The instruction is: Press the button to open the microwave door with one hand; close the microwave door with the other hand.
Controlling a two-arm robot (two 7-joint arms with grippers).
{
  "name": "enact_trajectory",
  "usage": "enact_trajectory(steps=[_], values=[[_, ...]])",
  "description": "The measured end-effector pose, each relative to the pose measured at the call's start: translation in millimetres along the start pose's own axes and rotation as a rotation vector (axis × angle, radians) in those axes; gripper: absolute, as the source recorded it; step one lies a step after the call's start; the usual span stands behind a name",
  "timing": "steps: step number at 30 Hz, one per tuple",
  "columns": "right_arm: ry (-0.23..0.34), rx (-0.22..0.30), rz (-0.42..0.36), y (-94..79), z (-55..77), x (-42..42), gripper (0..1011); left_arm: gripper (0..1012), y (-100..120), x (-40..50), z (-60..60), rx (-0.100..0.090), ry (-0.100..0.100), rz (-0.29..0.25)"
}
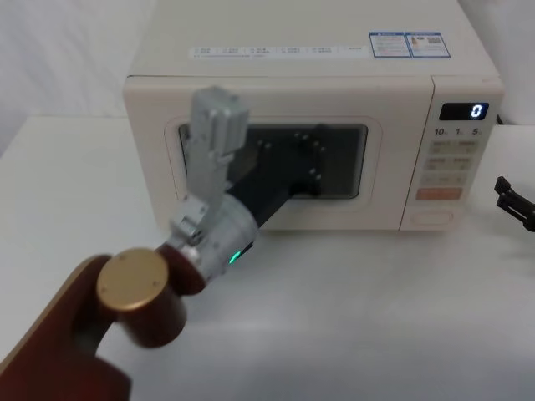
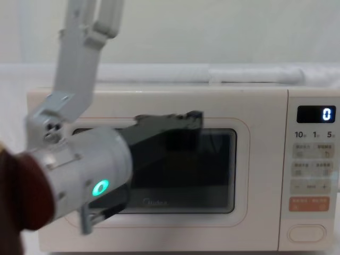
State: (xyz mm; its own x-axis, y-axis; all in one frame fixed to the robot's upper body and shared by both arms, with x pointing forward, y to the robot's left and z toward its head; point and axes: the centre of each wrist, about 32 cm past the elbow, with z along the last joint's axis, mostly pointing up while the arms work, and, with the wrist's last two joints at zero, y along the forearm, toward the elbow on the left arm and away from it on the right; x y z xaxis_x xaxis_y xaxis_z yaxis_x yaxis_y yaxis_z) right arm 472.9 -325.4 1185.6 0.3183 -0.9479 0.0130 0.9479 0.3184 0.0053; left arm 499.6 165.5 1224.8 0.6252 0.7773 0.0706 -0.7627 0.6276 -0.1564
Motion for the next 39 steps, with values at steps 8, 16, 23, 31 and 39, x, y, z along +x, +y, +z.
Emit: enact_trajectory(steps=[8,16,23,31,39], values=[[0.0,0.0,0.0,0.0,0.0,0.0,1002,0,34,4.1,-4.8,0.017,-0.016,0.129],[0.0,0.0,0.0,0.0,0.0,0.0,1002,0,71,13.2,-5.5,0.001,-0.056,0.332],[0.0,0.0,0.0,0.0,0.0,0.0,1002,0,100,18.9,-10.4,-0.015,-0.085,0.483],[0.0,0.0,0.0,0.0,0.0,0.0,1002,0,126,23.5,-23.2,-0.02,-0.091,0.613],[0.0,0.0,0.0,0.0,0.0,0.0,1002,0,143,27.9,-48.0,-0.017,-0.067,0.723]])
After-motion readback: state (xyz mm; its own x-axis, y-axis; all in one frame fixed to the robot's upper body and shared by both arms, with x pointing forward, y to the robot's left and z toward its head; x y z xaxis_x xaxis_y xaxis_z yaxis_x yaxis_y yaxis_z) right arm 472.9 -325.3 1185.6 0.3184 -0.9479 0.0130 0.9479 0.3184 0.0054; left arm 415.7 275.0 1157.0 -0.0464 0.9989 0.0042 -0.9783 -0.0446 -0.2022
